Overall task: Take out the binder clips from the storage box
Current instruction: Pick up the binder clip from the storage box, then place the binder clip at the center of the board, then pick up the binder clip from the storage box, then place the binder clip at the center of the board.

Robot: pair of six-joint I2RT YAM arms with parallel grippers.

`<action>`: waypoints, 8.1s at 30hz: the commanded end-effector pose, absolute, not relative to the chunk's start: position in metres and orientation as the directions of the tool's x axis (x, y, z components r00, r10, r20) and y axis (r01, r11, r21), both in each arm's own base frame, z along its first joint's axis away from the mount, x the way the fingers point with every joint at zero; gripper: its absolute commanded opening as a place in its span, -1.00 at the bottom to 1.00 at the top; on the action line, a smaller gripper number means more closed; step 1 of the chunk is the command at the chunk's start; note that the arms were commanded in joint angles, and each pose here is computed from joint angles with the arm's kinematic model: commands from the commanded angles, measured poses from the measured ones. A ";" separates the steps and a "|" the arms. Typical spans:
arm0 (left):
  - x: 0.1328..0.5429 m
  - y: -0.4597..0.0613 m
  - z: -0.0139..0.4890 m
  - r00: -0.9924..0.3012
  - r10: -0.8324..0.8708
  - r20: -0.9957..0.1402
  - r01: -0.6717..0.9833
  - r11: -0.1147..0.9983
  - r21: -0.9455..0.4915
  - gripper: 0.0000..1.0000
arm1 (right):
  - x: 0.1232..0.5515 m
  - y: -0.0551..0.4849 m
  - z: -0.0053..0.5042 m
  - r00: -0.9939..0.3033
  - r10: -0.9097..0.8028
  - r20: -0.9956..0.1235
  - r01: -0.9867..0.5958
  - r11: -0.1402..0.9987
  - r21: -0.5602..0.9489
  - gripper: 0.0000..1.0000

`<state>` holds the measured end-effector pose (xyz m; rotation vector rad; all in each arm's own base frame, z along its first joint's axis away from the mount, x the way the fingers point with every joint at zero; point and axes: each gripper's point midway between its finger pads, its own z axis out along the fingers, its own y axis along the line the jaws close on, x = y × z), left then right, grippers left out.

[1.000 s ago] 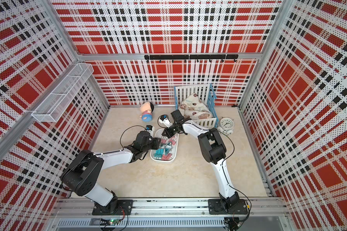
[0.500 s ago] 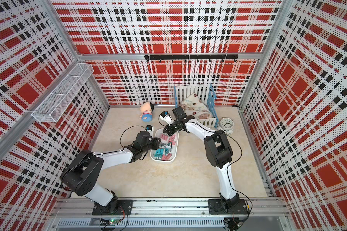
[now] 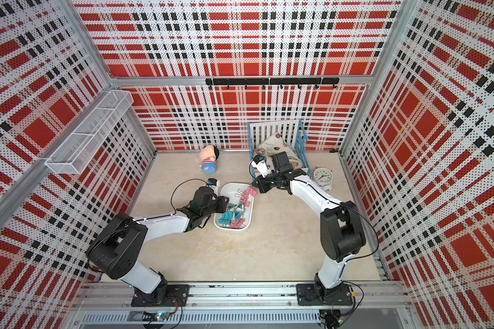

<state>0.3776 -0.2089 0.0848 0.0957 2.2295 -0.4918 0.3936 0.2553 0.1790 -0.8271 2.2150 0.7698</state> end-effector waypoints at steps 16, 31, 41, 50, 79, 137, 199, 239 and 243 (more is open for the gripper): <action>0.373 -0.207 0.082 -0.654 -0.062 -0.754 0.219 0.939 -0.267 -0.24 | 0.340 0.228 0.118 -0.732 -0.271 -0.625 -0.627 0.627 0.462 -1.00; 0.375 -0.217 0.085 -0.645 -0.015 -0.764 0.255 0.938 -0.235 -0.24 | 0.341 0.222 0.079 -0.789 -0.270 -0.552 -0.573 0.649 0.501 -0.95; 0.374 -0.217 0.082 -0.652 0.004 -0.758 0.263 0.939 -0.222 -0.24 | 0.346 0.210 0.062 -0.813 -0.244 -0.528 -0.529 0.687 0.498 -0.75; 0.376 -0.218 0.085 -0.647 -0.006 -0.763 0.261 0.938 -0.229 -0.25 | 0.349 0.206 0.064 -0.814 -0.250 -0.524 -0.525 0.703 0.479 -0.53; 0.365 -0.220 0.096 -0.638 -0.040 -0.769 0.268 0.924 -0.271 -0.26 | 0.427 0.314 0.114 -0.601 -0.497 -0.626 -0.751 0.619 0.228 -0.41; 0.360 -0.215 0.086 -0.650 -0.085 -0.755 0.222 0.929 -0.296 -0.28 | 0.410 0.317 0.075 -0.603 -0.629 -0.491 -0.784 0.581 0.218 -0.74; 0.367 -0.220 0.091 -0.645 -0.084 -0.759 0.229 0.927 -0.298 -0.28 | 0.388 0.206 0.186 -0.629 -0.366 -0.686 -0.674 0.697 0.245 -0.99; 0.366 -0.217 0.092 -0.655 -0.078 -0.752 0.215 0.935 -0.283 -0.29 | 0.407 0.220 0.085 -0.766 -0.377 -0.521 -0.607 0.691 0.393 -0.93; 0.365 -0.216 0.092 -0.655 -0.076 -0.752 0.215 0.935 -0.282 -0.29 | 0.406 0.219 0.081 -0.770 -0.379 -0.513 -0.604 0.693 0.394 -0.90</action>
